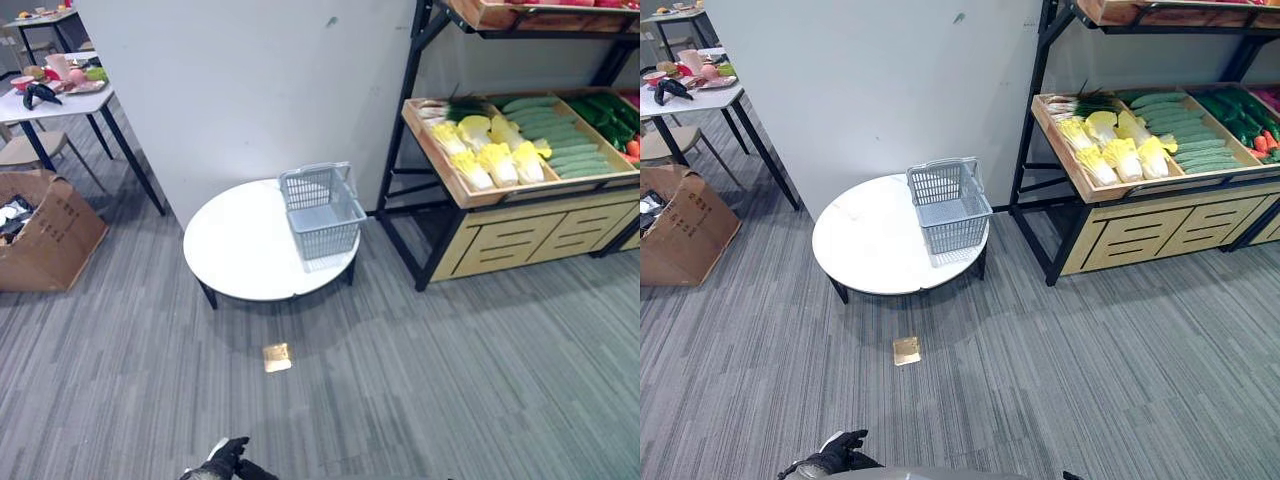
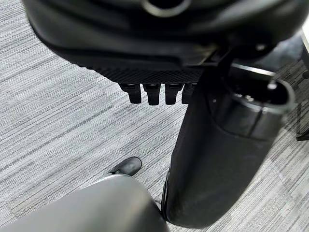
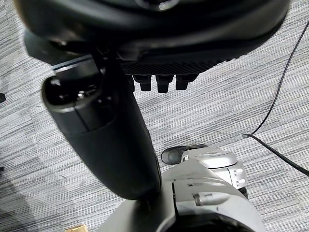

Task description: Get the vegetables into the basket

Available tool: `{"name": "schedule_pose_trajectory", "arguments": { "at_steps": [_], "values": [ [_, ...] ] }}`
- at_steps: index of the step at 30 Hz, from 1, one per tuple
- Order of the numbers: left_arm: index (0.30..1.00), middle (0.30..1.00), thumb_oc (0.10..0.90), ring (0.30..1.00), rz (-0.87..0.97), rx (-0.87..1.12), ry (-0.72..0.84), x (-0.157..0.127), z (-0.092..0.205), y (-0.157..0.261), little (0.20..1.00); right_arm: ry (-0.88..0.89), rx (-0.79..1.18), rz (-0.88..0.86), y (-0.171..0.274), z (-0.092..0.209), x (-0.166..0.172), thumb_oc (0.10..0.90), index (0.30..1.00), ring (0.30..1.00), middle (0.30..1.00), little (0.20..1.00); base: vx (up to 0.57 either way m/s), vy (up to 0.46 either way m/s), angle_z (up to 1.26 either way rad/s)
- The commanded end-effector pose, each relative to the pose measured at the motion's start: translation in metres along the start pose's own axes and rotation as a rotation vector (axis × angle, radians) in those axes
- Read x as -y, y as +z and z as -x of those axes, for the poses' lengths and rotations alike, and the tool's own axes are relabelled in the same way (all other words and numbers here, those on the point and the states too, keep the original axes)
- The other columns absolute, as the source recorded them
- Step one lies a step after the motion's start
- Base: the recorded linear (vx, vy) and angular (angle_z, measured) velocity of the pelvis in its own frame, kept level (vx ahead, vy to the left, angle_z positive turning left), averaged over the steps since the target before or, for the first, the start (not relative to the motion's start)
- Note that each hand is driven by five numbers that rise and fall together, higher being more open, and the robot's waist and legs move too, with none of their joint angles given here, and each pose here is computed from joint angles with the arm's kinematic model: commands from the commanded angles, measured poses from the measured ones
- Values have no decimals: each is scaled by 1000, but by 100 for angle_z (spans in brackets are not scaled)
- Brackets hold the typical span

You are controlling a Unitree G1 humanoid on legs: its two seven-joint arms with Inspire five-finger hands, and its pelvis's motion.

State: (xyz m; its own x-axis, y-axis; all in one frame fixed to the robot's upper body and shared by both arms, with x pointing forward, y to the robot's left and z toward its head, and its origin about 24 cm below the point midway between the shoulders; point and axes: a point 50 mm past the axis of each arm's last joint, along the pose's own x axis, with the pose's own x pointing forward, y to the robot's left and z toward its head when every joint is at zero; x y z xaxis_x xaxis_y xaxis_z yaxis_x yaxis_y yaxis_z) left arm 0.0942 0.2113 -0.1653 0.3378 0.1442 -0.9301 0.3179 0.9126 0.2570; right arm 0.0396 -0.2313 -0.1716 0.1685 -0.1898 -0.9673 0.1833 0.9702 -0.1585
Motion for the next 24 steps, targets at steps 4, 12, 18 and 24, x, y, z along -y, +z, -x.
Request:
{"name": "schedule_pose_trajectory", "arguments": {
  "at_steps": [4,12,18,24],
  "values": [
    [1000,1000,900,1000,-39,-81,-19,8,1,-15,1000,9,-17,49,0,0,-3,900,1000,1000,1000,1000,0,0,0],
    [1000,1000,900,1000,-47,-81,-27,11,1,-16,1000,12,-19,58,-2,0,-4,900,1000,1000,1000,1000,0,0,0],
    [1000,1000,900,1000,-49,-84,-32,12,1,-17,1000,13,-22,61,-3,0,-5,900,1000,1000,1000,1000,0,0,0],
    [1000,1000,900,1000,-62,-83,-39,13,1,-16,1000,18,-25,66,-4,0,-6,900,1000,1000,1000,1000,0,0,0]
  ]
}}
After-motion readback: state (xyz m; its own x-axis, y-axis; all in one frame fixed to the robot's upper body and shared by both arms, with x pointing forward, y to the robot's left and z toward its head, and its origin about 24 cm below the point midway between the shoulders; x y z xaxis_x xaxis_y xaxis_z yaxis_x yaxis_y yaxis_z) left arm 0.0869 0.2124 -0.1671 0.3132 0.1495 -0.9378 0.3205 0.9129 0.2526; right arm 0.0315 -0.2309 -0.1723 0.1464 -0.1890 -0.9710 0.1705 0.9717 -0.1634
